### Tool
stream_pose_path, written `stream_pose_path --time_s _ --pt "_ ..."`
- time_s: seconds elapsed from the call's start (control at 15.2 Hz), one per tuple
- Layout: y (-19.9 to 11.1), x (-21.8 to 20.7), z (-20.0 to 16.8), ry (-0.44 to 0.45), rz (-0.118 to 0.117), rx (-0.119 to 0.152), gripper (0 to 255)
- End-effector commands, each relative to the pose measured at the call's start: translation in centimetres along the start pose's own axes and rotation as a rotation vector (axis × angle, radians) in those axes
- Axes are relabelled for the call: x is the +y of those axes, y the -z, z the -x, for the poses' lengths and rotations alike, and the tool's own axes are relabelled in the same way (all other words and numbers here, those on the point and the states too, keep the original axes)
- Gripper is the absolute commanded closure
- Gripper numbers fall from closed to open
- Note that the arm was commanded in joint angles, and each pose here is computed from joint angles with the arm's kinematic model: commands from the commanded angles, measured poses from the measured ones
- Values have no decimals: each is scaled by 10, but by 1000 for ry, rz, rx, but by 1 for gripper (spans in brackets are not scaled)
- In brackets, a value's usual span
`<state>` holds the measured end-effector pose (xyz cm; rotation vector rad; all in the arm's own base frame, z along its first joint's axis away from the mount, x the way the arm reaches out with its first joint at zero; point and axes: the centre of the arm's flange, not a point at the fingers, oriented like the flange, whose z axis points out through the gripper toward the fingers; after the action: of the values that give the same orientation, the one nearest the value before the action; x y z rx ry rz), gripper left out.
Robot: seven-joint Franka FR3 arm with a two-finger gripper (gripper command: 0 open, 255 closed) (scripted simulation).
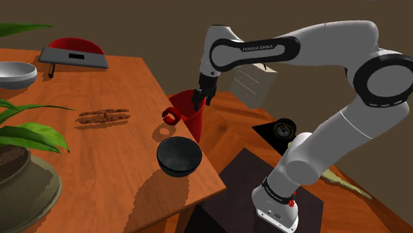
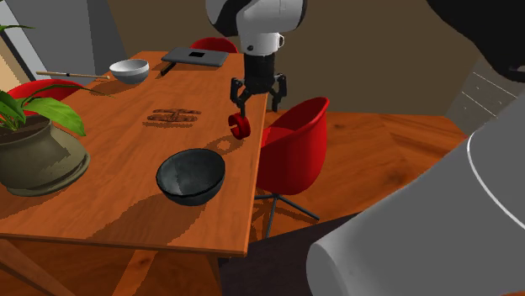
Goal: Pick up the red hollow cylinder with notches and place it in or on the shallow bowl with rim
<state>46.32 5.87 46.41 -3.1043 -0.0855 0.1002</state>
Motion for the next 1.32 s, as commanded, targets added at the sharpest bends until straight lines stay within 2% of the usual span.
stream_pose_path --time_s 0.0,0.79,1.25 --pt "-7 -8 -25 0 9 12 0" --pt "-50 -57 -161 1 65 73 0" --pt "-87 -55 -164 1 65 73 0"
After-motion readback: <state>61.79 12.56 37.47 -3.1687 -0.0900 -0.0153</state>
